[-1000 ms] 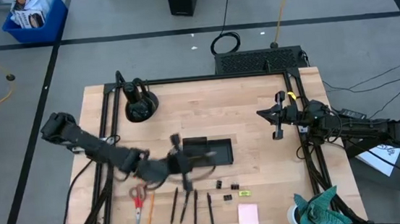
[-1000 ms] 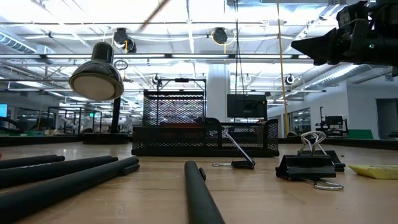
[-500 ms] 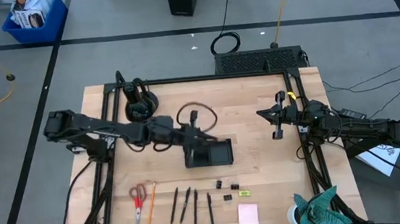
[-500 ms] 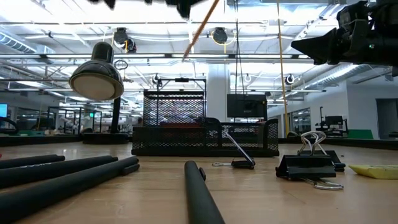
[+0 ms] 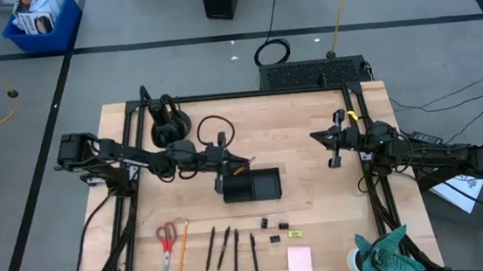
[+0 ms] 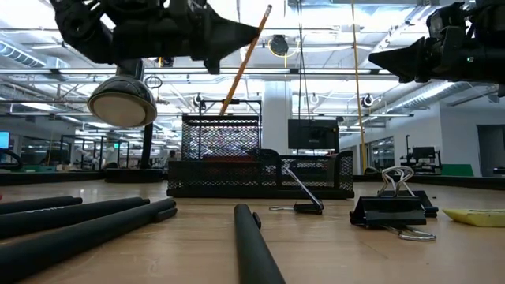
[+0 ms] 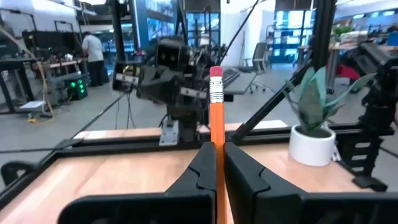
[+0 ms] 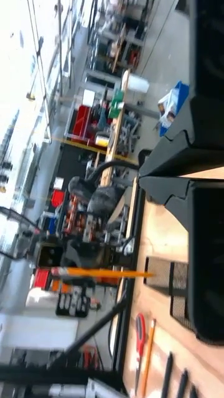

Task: Pick and place office supplies into organizer
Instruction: Put the orange pencil into the black desk organizer

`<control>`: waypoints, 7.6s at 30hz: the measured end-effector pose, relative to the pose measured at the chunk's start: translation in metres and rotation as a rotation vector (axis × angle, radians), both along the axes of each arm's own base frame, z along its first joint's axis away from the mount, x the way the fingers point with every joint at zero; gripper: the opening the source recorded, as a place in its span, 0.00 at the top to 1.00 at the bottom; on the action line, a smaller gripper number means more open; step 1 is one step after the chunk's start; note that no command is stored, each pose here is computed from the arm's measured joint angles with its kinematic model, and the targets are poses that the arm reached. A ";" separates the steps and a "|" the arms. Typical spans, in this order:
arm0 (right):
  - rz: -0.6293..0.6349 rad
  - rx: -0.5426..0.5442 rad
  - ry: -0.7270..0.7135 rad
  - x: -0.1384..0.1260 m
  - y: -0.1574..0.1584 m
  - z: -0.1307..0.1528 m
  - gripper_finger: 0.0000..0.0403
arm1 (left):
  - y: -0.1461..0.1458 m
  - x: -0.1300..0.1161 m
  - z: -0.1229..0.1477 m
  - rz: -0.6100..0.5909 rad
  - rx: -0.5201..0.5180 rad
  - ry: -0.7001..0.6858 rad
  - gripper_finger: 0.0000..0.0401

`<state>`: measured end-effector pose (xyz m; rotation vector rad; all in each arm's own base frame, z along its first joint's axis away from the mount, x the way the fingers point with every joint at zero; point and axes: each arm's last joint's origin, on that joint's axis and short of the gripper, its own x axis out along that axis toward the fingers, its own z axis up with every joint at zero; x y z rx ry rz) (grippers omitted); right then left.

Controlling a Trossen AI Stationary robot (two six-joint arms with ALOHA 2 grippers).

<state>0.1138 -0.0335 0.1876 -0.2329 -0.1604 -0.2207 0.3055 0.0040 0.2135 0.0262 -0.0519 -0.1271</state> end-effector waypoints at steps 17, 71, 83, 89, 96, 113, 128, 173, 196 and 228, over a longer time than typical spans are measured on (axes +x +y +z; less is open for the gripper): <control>0.007 0.060 -0.013 0.000 0.000 0.000 0.99 | 0.002 0.015 -0.041 0.067 -0.046 0.101 0.97; 0.011 0.074 -0.023 0.000 0.000 0.001 0.99 | -0.009 -0.021 -0.078 0.187 -0.099 0.199 0.91; 0.011 0.074 -0.023 0.000 0.000 0.001 0.99 | -0.010 -0.003 -0.071 0.162 -0.084 0.252 0.65; 0.011 0.074 -0.023 0.000 0.000 0.001 0.99 | -0.022 0.015 -0.041 0.176 -0.023 0.329 0.64; 0.010 0.077 -0.014 0.000 0.000 0.000 0.99 | -0.064 0.013 0.022 0.492 0.026 0.753 0.64; 0.005 0.069 -0.016 0.000 0.000 0.000 0.99 | -0.181 -0.093 0.020 0.918 -0.726 1.223 0.72; -0.004 0.039 -0.017 0.000 0.000 0.001 0.99 | -0.176 -0.114 -0.066 0.882 -0.940 1.148 0.63; 0.002 0.054 0.019 0.000 0.000 -0.003 0.99 | -0.180 -0.113 -0.094 0.877 -0.769 1.339 0.67; 0.006 0.064 0.017 0.000 0.000 -0.003 0.99 | -0.196 -0.084 -0.084 0.608 -0.592 0.997 0.97; 0.010 0.085 0.012 0.000 0.000 -0.003 0.99 | -0.127 -0.033 0.081 0.148 0.171 0.249 0.98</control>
